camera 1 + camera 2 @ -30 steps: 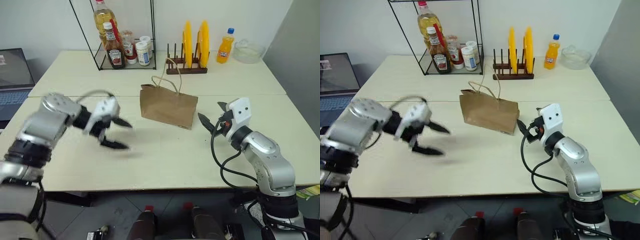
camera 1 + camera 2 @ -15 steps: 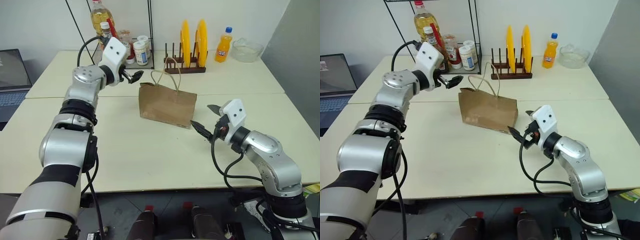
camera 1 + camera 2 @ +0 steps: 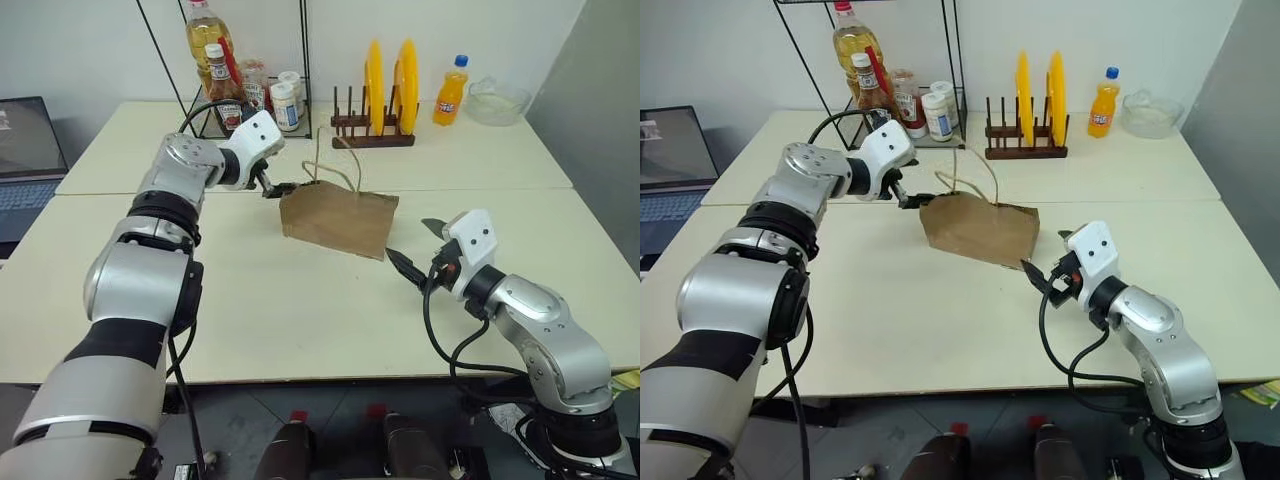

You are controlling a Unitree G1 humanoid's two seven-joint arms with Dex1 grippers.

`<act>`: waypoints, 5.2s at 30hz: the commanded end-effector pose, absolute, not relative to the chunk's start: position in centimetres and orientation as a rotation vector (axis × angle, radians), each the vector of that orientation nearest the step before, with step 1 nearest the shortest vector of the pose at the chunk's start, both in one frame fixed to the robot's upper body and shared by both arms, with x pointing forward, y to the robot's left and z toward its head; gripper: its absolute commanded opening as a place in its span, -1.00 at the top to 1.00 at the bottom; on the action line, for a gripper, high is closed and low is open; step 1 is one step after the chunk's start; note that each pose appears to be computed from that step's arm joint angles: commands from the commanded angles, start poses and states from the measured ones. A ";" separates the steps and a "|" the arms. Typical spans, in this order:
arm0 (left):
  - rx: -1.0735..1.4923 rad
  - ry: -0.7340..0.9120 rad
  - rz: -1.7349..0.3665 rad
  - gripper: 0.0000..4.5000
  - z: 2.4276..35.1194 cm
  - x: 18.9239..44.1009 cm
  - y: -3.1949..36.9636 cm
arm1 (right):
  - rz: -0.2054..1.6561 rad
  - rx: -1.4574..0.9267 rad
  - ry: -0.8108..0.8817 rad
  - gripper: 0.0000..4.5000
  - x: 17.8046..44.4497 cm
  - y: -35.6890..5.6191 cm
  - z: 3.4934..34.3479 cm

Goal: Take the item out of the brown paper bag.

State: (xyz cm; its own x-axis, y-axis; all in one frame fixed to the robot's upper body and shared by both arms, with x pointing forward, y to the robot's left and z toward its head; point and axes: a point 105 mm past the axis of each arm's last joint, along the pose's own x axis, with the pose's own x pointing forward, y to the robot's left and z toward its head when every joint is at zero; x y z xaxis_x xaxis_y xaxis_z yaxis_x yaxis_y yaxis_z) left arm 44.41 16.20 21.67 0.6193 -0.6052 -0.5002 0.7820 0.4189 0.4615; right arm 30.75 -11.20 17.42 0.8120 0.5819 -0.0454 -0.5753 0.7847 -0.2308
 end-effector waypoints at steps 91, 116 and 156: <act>0.163 0.106 -1.221 1.00 20.5 37.2 8.1 | 1.419 -1.283 -0.771 -0.15 27.0 0.7 8.7; 0.234 -0.053 -1.076 1.00 28.2 42.0 7.5 | 1.711 -1.633 -0.298 1.00 26.4 -5.1 1.3; 0.291 -0.134 -1.130 1.00 30.1 41.8 6.9 | 1.311 -0.712 -0.080 -0.57 24.5 -8.3 14.7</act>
State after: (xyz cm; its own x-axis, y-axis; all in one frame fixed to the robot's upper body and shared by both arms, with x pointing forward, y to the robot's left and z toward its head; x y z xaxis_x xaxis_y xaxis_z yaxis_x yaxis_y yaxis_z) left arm 42.10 6.87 28.52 0.4268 -0.9011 -0.0768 0.8833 0.3972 0.2491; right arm 24.61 -8.84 11.99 0.2774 0.8629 -0.4224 -0.8412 0.0057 -0.5407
